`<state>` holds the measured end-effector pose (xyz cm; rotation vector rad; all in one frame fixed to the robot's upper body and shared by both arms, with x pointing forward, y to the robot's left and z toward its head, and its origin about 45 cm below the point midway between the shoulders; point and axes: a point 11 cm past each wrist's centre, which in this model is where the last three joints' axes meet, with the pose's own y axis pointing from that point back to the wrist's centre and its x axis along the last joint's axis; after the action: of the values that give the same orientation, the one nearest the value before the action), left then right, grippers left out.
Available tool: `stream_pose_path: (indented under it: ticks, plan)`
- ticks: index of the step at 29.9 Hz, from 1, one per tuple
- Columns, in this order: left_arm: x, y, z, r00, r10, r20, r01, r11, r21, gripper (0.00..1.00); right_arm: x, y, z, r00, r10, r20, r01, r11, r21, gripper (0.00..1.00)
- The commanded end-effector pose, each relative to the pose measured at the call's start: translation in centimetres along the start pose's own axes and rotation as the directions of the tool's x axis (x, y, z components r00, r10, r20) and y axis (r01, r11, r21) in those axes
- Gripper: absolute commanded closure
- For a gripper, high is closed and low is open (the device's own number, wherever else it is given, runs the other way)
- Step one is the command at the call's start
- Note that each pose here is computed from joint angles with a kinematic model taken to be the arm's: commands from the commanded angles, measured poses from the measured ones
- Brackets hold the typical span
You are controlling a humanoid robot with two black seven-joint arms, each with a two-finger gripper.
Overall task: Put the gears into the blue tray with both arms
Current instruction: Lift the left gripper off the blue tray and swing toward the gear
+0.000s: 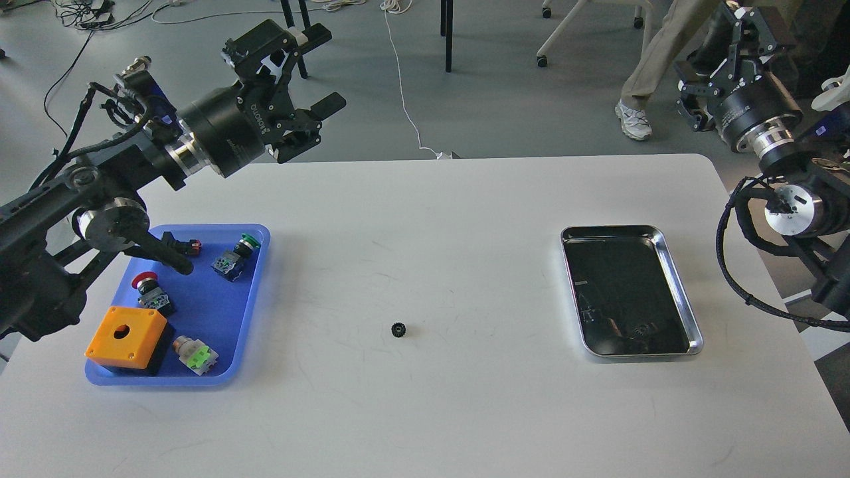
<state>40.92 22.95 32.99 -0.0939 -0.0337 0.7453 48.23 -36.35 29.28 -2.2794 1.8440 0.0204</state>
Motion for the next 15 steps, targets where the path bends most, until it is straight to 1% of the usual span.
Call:
stream_pose_path:
  ticks: [1,5,8,9,13,15]
  plan:
    - [-0.3,0.0,-0.3,1.000,-0.014,0.020,0.014,1.000,0.017,0.02,0.1,-0.3,-0.7,1.000,0.007,0.011,-0.007,1.000,0.022,0.03]
    - [-1.7,-0.6,-0.9,0.987,-0.080,0.142,0.071,0.995,0.068,0.02,0.9,0.1,-1.1,0.999,0.015,0.041,-0.016,0.999,0.038,0.03]
    - [-1.7,-0.6,-0.9,0.987,-0.080,0.142,0.071,0.995,0.068,0.02,0.9,0.1,-1.1,0.999,0.015,0.041,-0.016,0.999,0.038,0.03]
    - [-4.0,-1.8,-1.6,0.933,-0.178,0.313,0.145,0.981,0.125,0.02,2.1,1.4,0.1,0.993,0.041,0.112,-0.045,0.998,0.034,0.02]
    - [-7.4,-3.5,-3.3,0.838,-0.298,0.457,0.232,0.953,0.195,0.02,2.8,2.6,1.1,0.980,0.053,0.193,-0.061,0.997,0.036,0.02]
    - [-7.4,-3.5,-3.3,0.838,-0.298,0.457,0.232,0.953,0.195,0.02,2.8,2.6,1.1,0.980,0.053,0.193,-0.061,0.997,0.036,0.02]
